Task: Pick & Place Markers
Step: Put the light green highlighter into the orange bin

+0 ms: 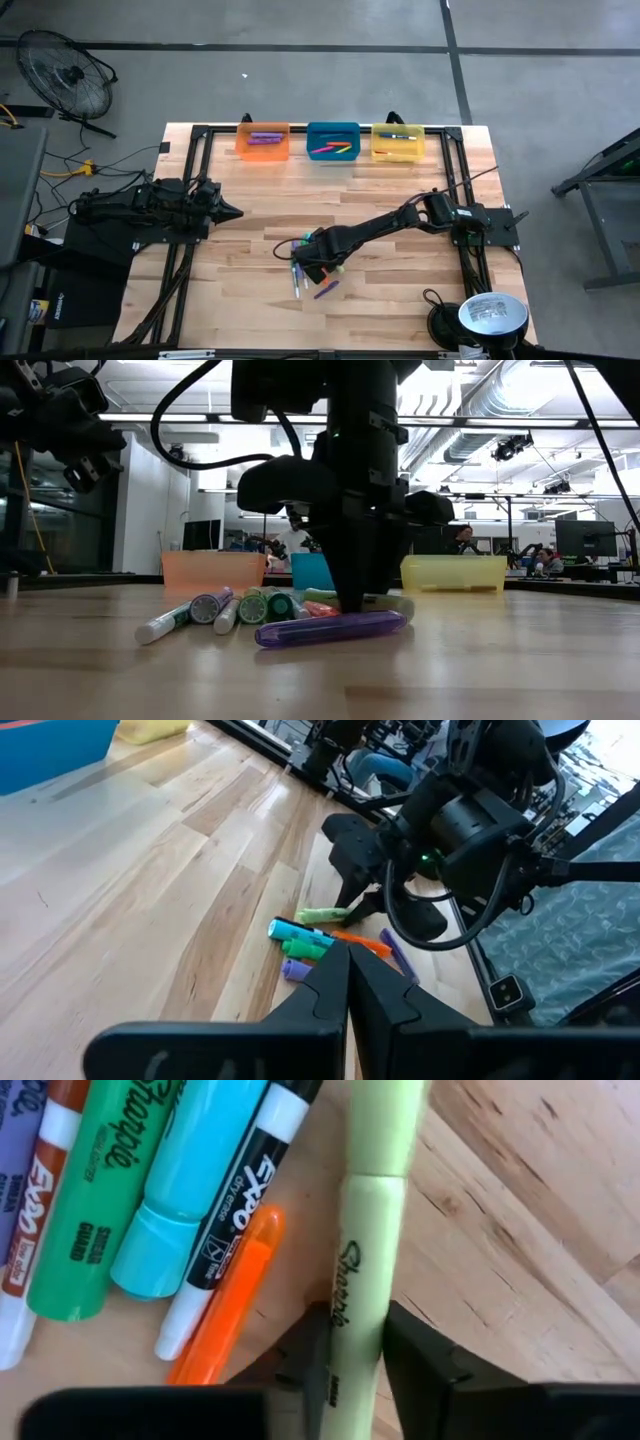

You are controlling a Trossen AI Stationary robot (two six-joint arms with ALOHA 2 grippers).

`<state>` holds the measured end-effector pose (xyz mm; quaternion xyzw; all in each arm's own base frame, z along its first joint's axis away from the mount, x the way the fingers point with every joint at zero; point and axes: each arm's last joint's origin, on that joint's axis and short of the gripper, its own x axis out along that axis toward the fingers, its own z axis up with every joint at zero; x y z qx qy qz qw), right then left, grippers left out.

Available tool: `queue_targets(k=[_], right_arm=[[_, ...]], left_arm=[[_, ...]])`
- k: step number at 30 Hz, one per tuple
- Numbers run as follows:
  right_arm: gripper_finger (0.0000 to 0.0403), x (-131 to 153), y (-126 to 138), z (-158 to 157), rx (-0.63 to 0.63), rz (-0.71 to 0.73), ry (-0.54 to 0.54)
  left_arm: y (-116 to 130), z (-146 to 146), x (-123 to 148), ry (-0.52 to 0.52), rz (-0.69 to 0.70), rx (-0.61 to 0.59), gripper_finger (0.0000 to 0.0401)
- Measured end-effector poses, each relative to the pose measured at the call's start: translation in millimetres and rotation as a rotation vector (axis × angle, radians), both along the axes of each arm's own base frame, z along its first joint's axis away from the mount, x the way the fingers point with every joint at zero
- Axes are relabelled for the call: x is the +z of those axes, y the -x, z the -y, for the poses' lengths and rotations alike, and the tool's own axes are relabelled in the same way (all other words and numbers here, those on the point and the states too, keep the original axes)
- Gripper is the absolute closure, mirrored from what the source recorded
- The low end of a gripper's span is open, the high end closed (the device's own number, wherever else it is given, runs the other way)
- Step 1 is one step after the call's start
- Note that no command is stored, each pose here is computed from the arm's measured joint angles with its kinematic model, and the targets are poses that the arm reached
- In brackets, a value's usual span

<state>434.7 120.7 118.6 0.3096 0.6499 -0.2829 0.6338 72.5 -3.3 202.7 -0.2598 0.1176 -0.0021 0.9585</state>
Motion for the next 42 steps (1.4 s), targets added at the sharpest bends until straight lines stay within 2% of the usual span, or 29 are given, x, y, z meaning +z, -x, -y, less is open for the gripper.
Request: queue_targets(k=[2, 8, 14, 23, 34, 42], right_arm=[[0.0348, 0, 0, 0, 0.022, 0.001, 0.000], [0.0348, 4, 1, 3, 0.060, 0.003, 0.008], [0.0348, 27, 5, 13, 0.066, 0.030, 0.066], [0.0348, 75, 15, 40, 0.074, 0.087, 0.219], [0.0348, 139, 25, 64, 0.081, 0.290, 0.365], [0.0348, 180, 21, 82, 0.145, 0.529, 0.411]], left_arm=[[0, 0, 0, 0.000, 0.001, 0.000, 0.0400], [0, 0, 0, 0.000, 0.002, 0.000, 0.0400], [0, 0, 0, 0.000, 0.003, 0.000, 0.0400], [0, 0, 0, 0.000, 0.004, 0.002, 0.0400], [0, -1, 1, -0.005, 0.010, 0.037, 0.0400], [-2, -4, 14, 0.001, 0.146, 0.128, 0.0400]])
